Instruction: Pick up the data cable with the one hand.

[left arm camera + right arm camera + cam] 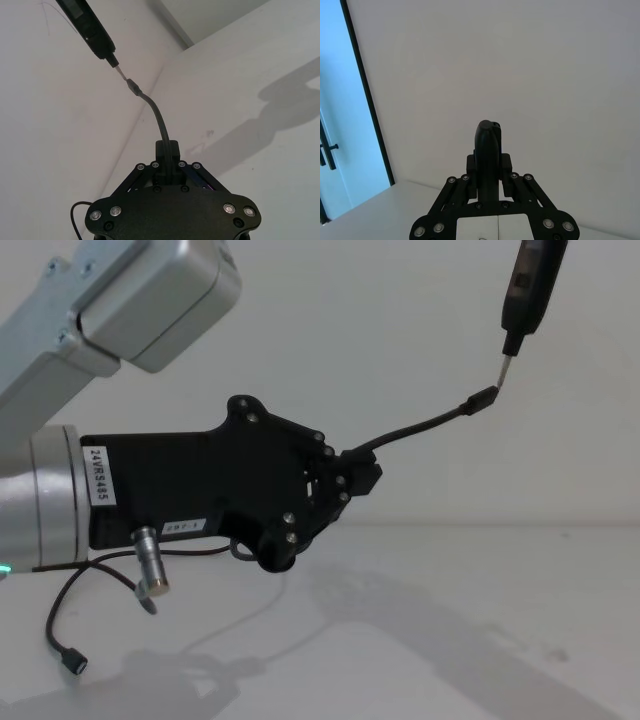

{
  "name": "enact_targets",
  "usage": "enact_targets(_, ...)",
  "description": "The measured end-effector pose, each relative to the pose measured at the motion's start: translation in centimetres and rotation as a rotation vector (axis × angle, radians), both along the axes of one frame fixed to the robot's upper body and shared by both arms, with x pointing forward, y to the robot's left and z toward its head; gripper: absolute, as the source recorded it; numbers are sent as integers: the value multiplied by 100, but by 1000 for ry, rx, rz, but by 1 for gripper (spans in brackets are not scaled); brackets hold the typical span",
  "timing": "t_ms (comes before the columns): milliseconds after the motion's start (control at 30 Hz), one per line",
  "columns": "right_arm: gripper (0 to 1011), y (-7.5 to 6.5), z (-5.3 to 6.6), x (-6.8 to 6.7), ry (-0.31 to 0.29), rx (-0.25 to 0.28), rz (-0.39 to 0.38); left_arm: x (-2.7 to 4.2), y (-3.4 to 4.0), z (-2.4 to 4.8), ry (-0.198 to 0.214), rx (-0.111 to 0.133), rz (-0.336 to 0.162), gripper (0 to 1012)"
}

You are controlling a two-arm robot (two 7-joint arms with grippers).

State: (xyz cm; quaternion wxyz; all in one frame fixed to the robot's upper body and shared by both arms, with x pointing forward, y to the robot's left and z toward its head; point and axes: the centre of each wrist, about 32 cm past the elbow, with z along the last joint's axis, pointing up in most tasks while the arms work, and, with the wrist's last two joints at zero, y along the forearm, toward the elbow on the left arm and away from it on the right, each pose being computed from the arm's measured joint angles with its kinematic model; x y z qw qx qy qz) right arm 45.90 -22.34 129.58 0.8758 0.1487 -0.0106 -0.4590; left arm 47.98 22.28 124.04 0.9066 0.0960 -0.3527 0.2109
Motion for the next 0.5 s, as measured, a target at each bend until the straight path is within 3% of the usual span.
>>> enact_targets(500, 268, 3, 3, 2, 2, -4, 5, 0, 0, 0, 0, 0, 0, 35)
